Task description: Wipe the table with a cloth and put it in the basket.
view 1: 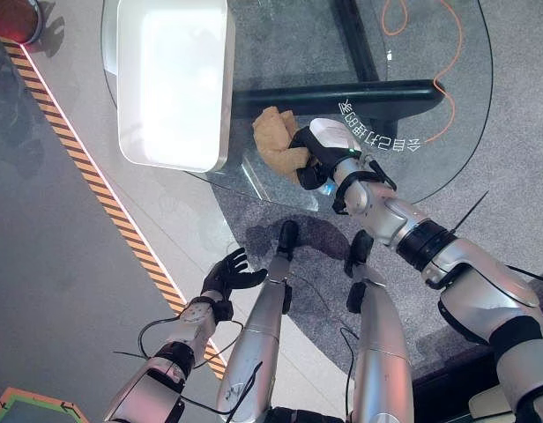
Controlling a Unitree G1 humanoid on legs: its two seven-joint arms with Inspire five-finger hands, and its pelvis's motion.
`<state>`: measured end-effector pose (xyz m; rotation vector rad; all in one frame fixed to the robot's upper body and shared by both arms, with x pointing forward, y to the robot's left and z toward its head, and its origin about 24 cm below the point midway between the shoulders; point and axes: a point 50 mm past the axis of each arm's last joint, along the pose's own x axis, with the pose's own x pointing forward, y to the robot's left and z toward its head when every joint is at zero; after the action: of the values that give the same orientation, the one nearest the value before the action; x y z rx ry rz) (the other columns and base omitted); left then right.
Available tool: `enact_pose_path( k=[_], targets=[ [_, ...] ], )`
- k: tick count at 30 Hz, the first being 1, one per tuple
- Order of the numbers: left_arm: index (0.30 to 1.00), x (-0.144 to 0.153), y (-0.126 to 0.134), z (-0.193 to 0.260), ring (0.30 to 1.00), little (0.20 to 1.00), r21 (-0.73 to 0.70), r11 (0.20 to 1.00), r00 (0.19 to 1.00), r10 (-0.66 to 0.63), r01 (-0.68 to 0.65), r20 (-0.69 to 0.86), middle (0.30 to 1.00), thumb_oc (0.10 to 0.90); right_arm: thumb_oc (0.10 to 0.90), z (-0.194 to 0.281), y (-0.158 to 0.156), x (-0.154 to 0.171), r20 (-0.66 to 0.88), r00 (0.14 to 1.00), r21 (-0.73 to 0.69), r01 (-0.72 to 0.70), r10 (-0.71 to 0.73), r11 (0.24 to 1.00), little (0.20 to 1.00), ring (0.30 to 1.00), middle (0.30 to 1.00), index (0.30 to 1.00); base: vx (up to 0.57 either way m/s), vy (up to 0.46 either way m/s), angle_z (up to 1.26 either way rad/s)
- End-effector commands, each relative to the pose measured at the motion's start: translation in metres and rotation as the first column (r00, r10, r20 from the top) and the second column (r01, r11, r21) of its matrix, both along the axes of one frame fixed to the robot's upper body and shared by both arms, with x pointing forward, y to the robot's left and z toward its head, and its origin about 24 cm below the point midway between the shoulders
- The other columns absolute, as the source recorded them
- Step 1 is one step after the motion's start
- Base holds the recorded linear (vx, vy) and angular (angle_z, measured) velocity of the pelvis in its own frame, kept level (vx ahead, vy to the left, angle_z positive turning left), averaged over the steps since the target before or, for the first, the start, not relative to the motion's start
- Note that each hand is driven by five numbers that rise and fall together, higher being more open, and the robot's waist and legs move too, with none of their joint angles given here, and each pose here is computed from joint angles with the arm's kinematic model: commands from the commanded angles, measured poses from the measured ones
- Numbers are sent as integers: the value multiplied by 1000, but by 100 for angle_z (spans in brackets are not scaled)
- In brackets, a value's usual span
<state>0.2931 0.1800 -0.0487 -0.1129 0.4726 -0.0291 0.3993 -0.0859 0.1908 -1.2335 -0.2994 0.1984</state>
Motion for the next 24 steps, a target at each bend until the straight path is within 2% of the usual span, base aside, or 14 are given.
enact_pose_path(
  k=[1, 2, 4, 5, 6, 8, 10, 12, 13, 15, 19, 20, 23, 24],
  targets=[
    [900, 0, 6, -1, 900, 900, 32, 999, 1000, 16, -16, -3, 900, 800, 100, 33, 46, -16, 176, 967, 70, -198, 184, 978, 200, 300, 300, 300, 0, 0, 0],
    [900, 1, 6, 0, 900, 900, 30, 999, 1000, 17, -17, -3, 900, 800, 100, 40, 36, -10, 225, 968, 103, -139, 113, 985, 200, 300, 300, 300, 0, 0, 0],
    [900, 1, 6, 0, 900, 900, 30, 999, 1000, 17, -17, -3, 900, 800, 100, 40, 35, -10, 228, 968, 104, -135, 108, 985, 200, 300, 300, 300, 0, 0, 0],
    [900, 1, 6, -1, 900, 900, 26, 1000, 1000, 14, -14, -5, 900, 800, 100, 49, 17, -3, 296, 955, 160, -42, -7, 986, 200, 300, 300, 300, 0, 0, 0],
    [900, 1, 6, -1, 900, 900, 26, 1000, 1000, 14, -14, -5, 900, 800, 100, 49, 17, -3, 296, 955, 160, -42, -7, 986, 200, 300, 300, 300, 0, 0, 0],
    [900, -1, 5, -3, 900, 900, 18, 1000, 1000, 9, -9, -4, 900, 800, 100, 63, -10, 5, 380, 910, 243, 74, -165, 967, 200, 300, 300, 300, 0, 0, 0],
    [900, -1, 5, -3, 900, 900, 18, 1000, 1000, 9, -9, -4, 900, 800, 100, 63, -10, 5, 380, 910, 243, 74, -165, 967, 200, 300, 300, 300, 0, 0, 0],
    [900, -6, 4, -7, 900, 900, 14, 1000, 1000, 4, -4, -5, 900, 800, 100, 83, -52, 10, 446, 810, 403, 200, -382, 893, 200, 300, 300, 300, 0, 8, 2],
    [900, -7, 4, -7, 900, 900, 12, 1000, 1000, 4, -4, -5, 900, 800, 100, 86, -60, 10, 445, 791, 433, 221, -421, 874, 200, 300, 300, 300, 2, 8, 3],
    [900, -9, 3, -9, 900, 900, 8, 1000, 1000, 8, -8, -3, 900, 800, 100, 99, -87, 8, 454, 700, 549, 268, -551, 792, 200, 300, 300, 300, 1, 7, 2],
    [900, -10, 5, -9, 900, 900, 4, 1000, 1000, 15, -15, -3, 900, 800, 100, 105, -100, 6, 456, 650, 592, 289, -608, 753, 200, 300, 300, 300, 0, 12, 1],
    [900, -10, 7, -8, 900, 900, -3, 1000, 1000, 25, -25, -2, 900, 800, 100, 110, -121, 1, 457, 575, 634, 324, -678, 702, 200, 300, 300, 300, 0, 0, 0],
    [900, -10, 7, -8, 900, 900, -3, 1000, 1000, 25, -25, -1, 900, 800, 100, 110, -121, 1, 457, 575, 634, 324, -678, 702, 200, 300, 300, 300, 0, 0, 0],
    [900, -9, 9, -7, 900, 900, -8, 999, 999, 35, -35, 1, 900, 800, 100, 111, -143, -3, 432, 514, 685, 347, -741, 641, 200, 300, 300, 300, 0, 0, 0]
  ],
)
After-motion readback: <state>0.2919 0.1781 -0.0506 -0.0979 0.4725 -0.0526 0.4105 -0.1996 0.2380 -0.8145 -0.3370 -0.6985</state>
